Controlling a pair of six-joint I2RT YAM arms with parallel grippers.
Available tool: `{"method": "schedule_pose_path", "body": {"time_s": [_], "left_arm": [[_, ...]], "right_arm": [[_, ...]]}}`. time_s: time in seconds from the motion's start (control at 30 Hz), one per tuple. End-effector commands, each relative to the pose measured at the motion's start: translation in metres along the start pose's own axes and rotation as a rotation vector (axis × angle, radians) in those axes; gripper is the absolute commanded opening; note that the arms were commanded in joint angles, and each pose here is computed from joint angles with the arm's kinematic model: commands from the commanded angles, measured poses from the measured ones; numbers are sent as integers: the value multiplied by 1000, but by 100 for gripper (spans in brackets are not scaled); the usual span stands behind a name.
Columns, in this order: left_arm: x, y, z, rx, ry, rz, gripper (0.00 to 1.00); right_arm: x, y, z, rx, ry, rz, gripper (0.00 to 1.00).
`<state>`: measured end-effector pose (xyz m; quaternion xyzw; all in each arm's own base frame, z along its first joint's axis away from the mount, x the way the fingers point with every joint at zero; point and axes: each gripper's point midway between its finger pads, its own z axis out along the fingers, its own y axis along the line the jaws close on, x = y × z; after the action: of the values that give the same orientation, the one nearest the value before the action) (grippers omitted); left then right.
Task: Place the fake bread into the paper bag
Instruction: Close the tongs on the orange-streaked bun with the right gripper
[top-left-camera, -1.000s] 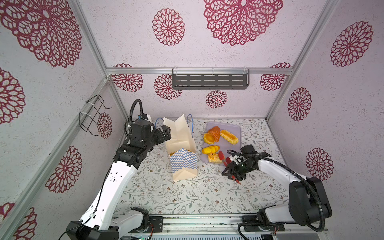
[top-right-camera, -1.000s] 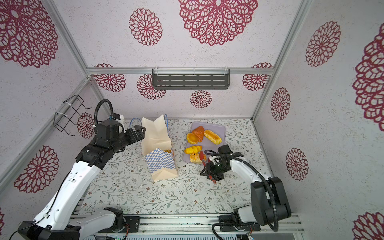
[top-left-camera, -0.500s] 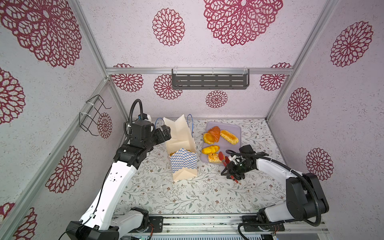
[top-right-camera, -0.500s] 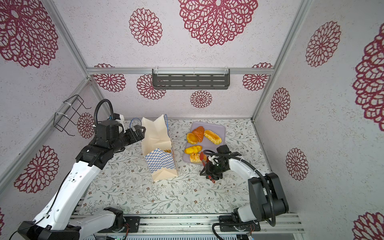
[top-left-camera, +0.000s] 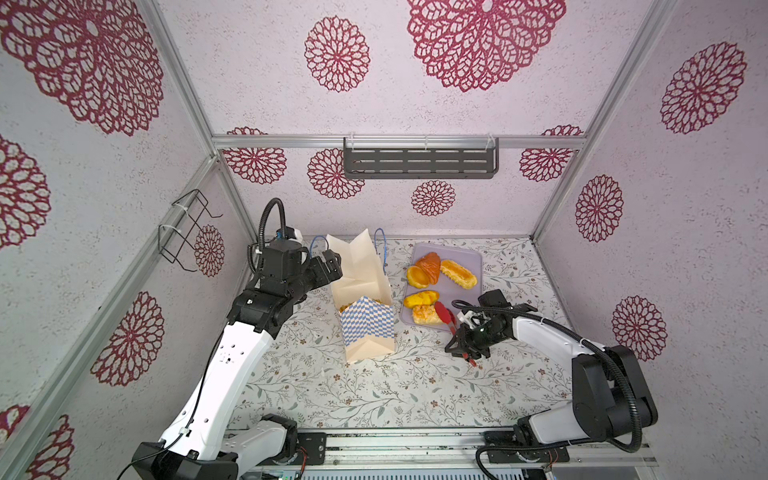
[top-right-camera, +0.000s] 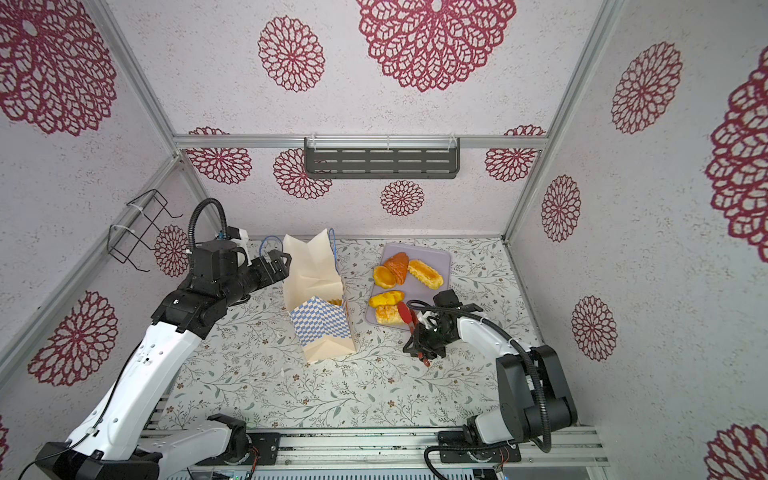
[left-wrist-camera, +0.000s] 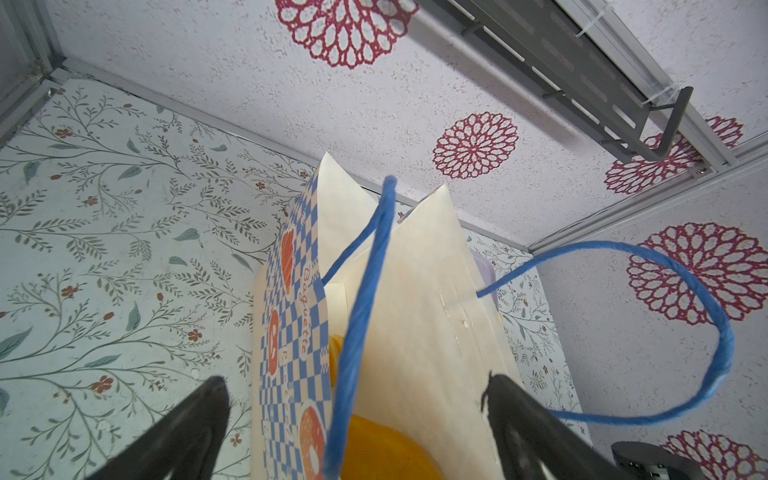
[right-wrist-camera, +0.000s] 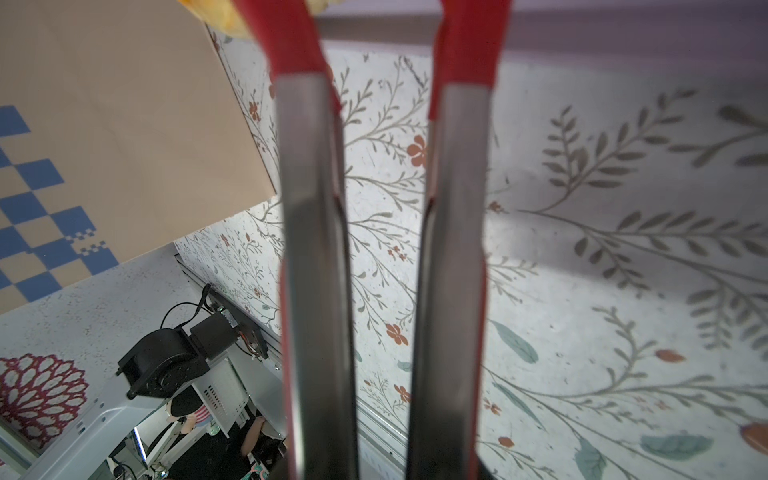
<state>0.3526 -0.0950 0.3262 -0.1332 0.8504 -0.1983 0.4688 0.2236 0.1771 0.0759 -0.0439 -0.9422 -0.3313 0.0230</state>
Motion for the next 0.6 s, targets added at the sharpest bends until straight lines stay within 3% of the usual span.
{"method": "schedule_pose_path", "body": {"time_s": [0.0,0.57], "left_arm": [[-4,0,-1,6,-17,-8,100],[-5,1,-3,-5,-13,-2,98]], "right_arm": [[-6,11,-16,-3,-50,-61,29],[-35,40,-76,-8,-212,-115,27]]}}
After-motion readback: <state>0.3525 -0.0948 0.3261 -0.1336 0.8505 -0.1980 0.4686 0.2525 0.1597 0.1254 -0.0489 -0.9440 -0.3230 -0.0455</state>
